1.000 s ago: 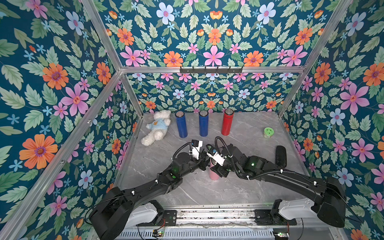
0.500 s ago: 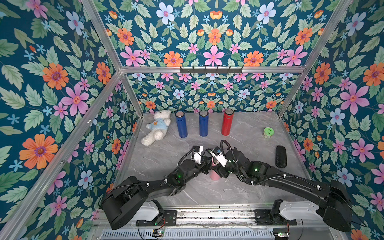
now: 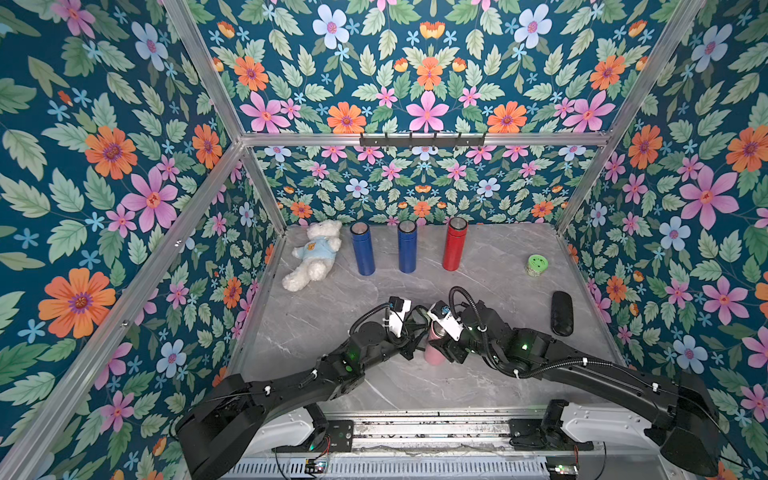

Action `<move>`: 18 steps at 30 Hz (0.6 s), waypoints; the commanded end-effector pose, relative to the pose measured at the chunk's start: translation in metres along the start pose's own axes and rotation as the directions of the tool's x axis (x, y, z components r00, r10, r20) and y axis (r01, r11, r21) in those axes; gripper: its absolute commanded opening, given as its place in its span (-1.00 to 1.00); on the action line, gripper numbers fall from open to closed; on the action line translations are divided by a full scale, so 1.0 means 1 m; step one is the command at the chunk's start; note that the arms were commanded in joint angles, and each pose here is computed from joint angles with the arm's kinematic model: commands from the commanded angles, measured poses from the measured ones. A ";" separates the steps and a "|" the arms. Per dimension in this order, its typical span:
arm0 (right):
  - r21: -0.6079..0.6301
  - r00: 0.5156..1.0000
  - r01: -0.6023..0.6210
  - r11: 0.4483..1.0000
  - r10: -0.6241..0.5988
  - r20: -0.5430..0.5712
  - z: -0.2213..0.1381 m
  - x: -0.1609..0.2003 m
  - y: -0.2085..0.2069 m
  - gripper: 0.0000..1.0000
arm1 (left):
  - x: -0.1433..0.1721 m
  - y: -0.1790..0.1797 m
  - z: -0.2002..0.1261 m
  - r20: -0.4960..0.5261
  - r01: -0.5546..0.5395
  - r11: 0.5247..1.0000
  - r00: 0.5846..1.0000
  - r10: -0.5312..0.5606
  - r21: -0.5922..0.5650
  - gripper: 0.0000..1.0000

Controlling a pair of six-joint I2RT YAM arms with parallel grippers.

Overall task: Wipe the surface of the thermos
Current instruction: Wipe the dirt from the surface of the thermos.

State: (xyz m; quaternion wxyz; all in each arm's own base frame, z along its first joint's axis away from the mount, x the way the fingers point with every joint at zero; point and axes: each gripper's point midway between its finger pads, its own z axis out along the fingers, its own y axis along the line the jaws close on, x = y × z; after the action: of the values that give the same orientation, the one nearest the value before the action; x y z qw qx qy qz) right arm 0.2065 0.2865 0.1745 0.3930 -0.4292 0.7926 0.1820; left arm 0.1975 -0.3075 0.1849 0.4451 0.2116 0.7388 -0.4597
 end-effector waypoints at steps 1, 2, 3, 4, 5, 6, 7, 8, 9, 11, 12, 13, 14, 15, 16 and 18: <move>-0.012 0.996 0.086 0.996 -0.086 -0.030 0.004 0.010 0.001 -1.00 | 0.009 -0.042 -0.009 -0.070 -0.122 0.970 0.988 0.139 0.213 -1.00; -0.020 0.996 0.086 0.996 -0.087 -0.030 0.004 0.010 0.003 -1.00 | 0.006 -0.046 -0.011 -0.065 -0.147 0.964 0.984 0.165 0.222 -1.00; -0.028 0.995 0.090 0.996 -0.091 -0.031 0.005 0.011 0.004 -1.00 | 0.003 -0.049 -0.014 -0.056 -0.170 0.957 0.981 0.188 0.234 -1.00; -0.034 0.995 0.092 0.995 -0.093 -0.035 0.006 0.012 0.005 -1.00 | -0.001 -0.052 -0.016 -0.045 -0.187 0.952 0.978 0.204 0.241 -1.00; -0.035 0.995 0.091 0.995 -0.092 -0.040 0.007 0.013 0.005 -1.00 | -0.004 -0.056 -0.018 -0.032 -0.204 0.946 0.975 0.219 0.252 -1.00; -0.036 0.995 0.091 0.995 -0.093 -0.045 0.009 0.014 0.005 -1.00 | -0.008 -0.060 -0.021 -0.021 -0.219 0.939 0.972 0.233 0.264 -1.00; -0.036 0.995 0.091 0.995 -0.093 -0.049 0.009 0.014 0.005 -1.00 | -0.010 -0.063 -0.023 -0.013 -0.228 0.935 0.970 0.241 0.273 -1.00; -0.039 0.994 0.090 0.995 -0.092 -0.054 0.010 0.015 0.006 -1.00 | -0.012 -0.066 -0.025 -0.006 -0.239 0.929 0.968 0.251 0.281 -1.00; -0.039 0.994 0.090 0.995 -0.092 -0.056 0.011 0.015 0.006 -1.00 | -0.012 -0.066 -0.026 -0.003 -0.241 0.929 0.968 0.252 0.282 -1.00; -0.039 0.994 0.091 0.995 -0.093 -0.057 0.012 0.014 0.006 -1.00 | -0.009 -0.064 -0.026 -0.005 -0.235 0.930 0.969 0.247 0.283 -1.00; -0.038 0.994 0.091 0.995 -0.093 -0.057 0.013 0.014 0.006 -1.00 | -0.006 -0.063 -0.025 -0.008 -0.226 0.932 0.971 0.238 0.284 -1.00; -0.035 0.994 0.091 0.995 -0.093 -0.056 0.013 0.014 0.005 -1.00 | -0.002 -0.061 -0.024 -0.013 -0.211 0.935 0.975 0.224 0.287 -1.00; -0.033 0.994 0.091 0.995 -0.093 -0.054 0.013 0.013 0.005 -1.00 | 0.001 -0.060 -0.023 -0.011 -0.193 0.936 0.979 0.205 0.293 -1.00; -0.029 0.994 0.091 0.995 -0.092 -0.051 0.013 0.012 0.004 -1.00 | 0.008 -0.058 -0.021 -0.017 -0.174 0.938 0.982 0.188 0.301 -1.00; -0.026 0.994 0.091 0.995 -0.092 -0.050 0.013 0.012 0.004 -1.00 | 0.014 -0.055 -0.019 -0.024 -0.154 0.939 0.985 0.169 0.307 -1.00; -0.022 0.994 0.091 0.996 -0.092 -0.049 0.013 0.012 0.003 -1.00 | 0.029 -0.050 -0.016 -0.042 -0.121 0.944 0.989 0.140 0.307 -1.00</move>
State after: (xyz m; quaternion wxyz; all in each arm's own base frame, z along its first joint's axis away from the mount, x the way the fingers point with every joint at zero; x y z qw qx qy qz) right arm 0.2053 0.2941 0.1700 0.3861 -0.4572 0.7794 0.1853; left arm 0.1863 -0.3023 0.1955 0.4907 0.2730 0.6957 -0.4480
